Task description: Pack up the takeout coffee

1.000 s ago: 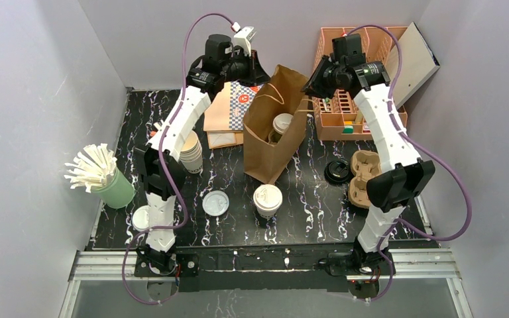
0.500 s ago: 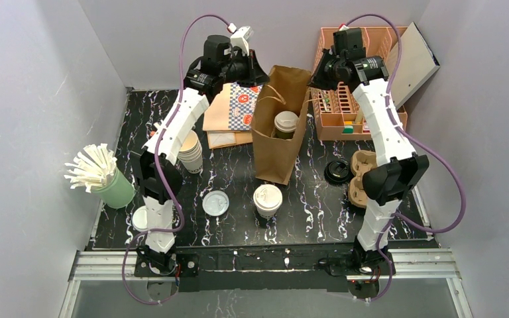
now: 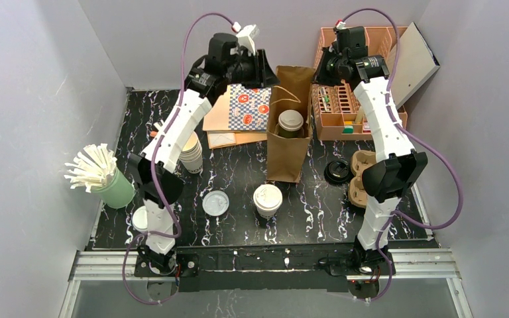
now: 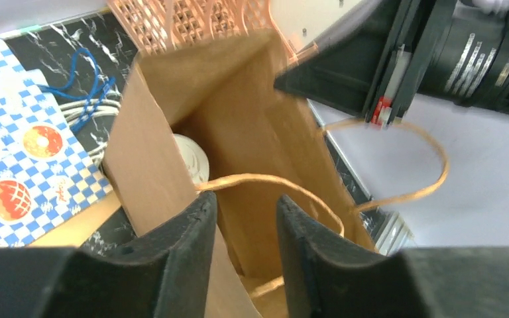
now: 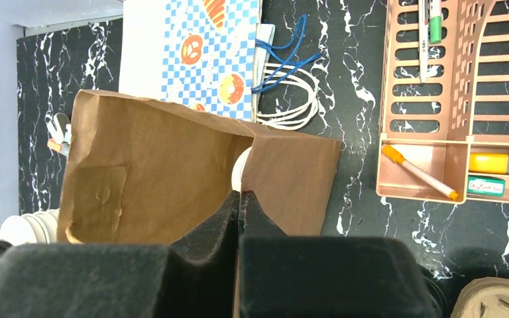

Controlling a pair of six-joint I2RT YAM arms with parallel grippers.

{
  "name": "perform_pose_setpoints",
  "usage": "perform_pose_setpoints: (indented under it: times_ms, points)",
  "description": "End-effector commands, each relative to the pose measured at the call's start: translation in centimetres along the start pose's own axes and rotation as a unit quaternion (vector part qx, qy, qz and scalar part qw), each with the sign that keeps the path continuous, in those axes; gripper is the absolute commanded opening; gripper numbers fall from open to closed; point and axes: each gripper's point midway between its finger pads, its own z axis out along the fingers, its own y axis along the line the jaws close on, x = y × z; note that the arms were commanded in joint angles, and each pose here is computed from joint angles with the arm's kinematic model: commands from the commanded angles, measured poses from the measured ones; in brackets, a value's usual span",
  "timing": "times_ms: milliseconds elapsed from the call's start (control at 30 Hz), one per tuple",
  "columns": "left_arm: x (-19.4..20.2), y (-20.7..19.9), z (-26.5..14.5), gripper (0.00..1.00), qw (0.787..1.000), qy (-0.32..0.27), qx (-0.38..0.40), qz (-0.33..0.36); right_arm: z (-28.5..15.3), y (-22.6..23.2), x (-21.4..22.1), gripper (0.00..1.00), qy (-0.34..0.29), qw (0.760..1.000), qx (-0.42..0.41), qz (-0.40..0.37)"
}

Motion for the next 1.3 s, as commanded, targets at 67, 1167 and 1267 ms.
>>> perform_pose_setpoints:
  times_ms: [67,1167,1267]
  points:
    - [-3.4,1.6,-0.2,0.49,0.997,-0.022,-0.044,-0.059,-1.1,1.2,-2.4,0.08,-0.042,0.998,-0.028,-0.035]
    - [1.1,1.2,2.1,0.0,0.999,0.01,-0.038,-0.022,-1.2,0.4,-3.3,0.04,-0.062,0.997,-0.006,-0.055]
    - [1.2,0.0,1.3,0.0,0.999,0.009,-0.028,-0.021,-1.8,0.3,-3.5,0.01,-0.071,0.996,-0.004,-0.058]
